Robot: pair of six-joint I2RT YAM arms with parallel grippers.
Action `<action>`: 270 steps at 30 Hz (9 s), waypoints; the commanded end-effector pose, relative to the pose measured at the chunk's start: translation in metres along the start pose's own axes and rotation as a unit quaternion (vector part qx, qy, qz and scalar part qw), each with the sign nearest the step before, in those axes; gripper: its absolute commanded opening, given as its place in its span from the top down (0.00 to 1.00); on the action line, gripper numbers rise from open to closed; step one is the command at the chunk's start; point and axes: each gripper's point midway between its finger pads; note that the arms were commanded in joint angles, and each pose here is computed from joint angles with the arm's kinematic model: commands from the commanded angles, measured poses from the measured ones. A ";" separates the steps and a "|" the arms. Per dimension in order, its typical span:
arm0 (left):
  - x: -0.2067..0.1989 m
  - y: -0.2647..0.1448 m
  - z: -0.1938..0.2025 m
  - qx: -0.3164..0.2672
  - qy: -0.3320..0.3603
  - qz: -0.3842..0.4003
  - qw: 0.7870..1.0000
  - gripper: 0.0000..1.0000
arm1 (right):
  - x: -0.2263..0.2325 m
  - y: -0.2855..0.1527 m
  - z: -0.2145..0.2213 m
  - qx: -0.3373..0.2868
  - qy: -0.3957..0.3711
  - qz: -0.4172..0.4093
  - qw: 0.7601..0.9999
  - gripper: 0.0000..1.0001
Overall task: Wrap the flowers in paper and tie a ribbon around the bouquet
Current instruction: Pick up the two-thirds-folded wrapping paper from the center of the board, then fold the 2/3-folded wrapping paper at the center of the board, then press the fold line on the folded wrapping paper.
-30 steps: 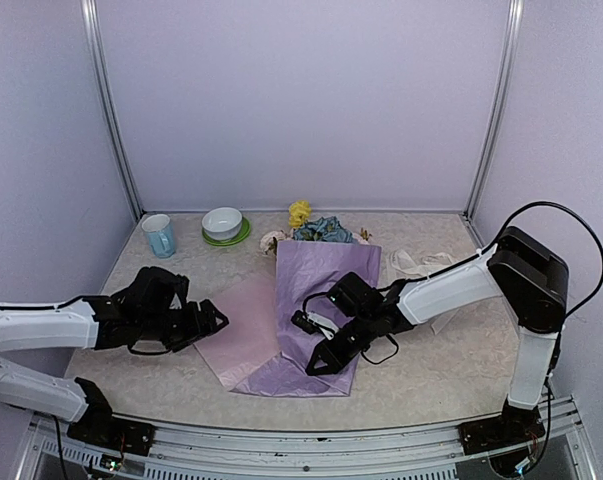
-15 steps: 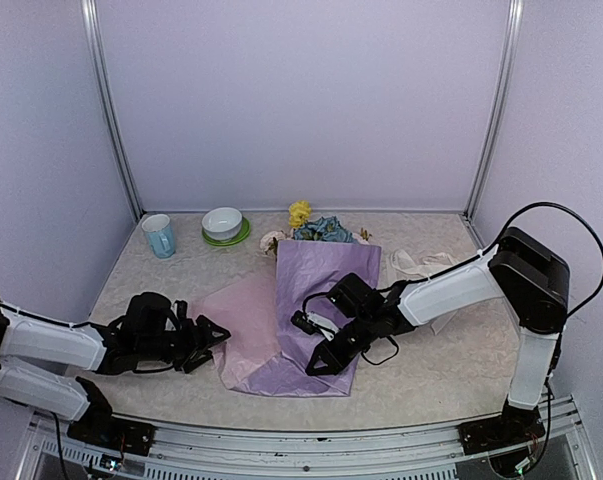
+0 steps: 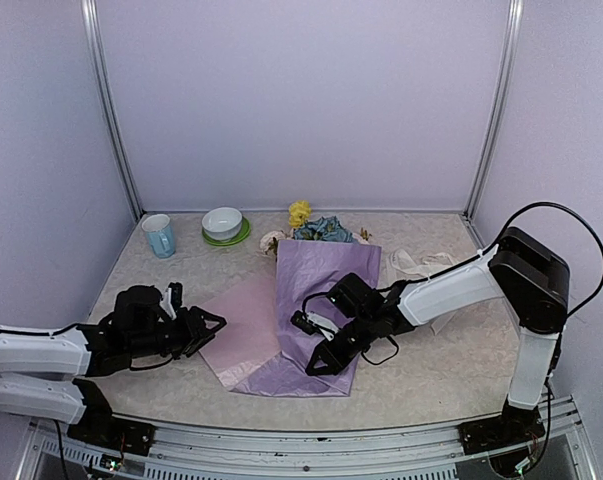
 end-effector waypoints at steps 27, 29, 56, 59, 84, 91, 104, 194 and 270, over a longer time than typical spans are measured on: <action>0.063 0.005 0.018 0.006 -0.134 -0.075 0.988 0.16 | -0.010 0.010 0.036 0.056 0.015 0.027 0.998 1.00; 0.058 0.004 0.013 -0.006 -0.123 -0.065 0.990 0.23 | -0.011 0.011 0.037 0.057 0.017 0.026 0.998 1.00; -0.121 0.087 0.033 0.082 0.233 0.029 0.969 1.00 | -0.008 0.018 0.033 0.035 0.025 0.005 0.999 1.00; -0.115 0.106 0.031 0.093 0.246 0.007 0.965 1.00 | -0.001 0.013 0.024 0.015 0.015 -0.002 1.000 1.00; -0.032 0.167 0.051 0.216 0.210 -0.066 0.951 1.00 | 0.004 -0.104 -0.046 -0.174 0.043 0.024 0.983 0.95; -0.041 0.168 0.047 0.208 0.227 -0.062 0.949 1.00 | -0.065 -0.139 -0.061 -0.188 0.059 0.093 0.976 0.83; -0.065 0.165 0.038 0.170 0.290 -0.098 0.936 1.00 | -0.147 -0.089 -0.152 -0.156 0.038 0.119 0.980 0.86; -0.101 0.226 0.100 0.281 0.411 -0.046 0.866 1.00 | -0.087 -0.200 -0.077 -0.297 0.249 0.009 0.922 0.48; -0.029 0.137 0.192 0.361 0.568 -0.085 0.734 0.81 | -0.192 -0.149 -0.091 -0.229 0.208 0.110 0.945 1.00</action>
Point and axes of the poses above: each gripper's point midway between its finger pads, its own y axis out along the fingers, its own x axis along the line the jaws close on, z = x × y, and after that the axes turned 3 degrees about -y, right-handed
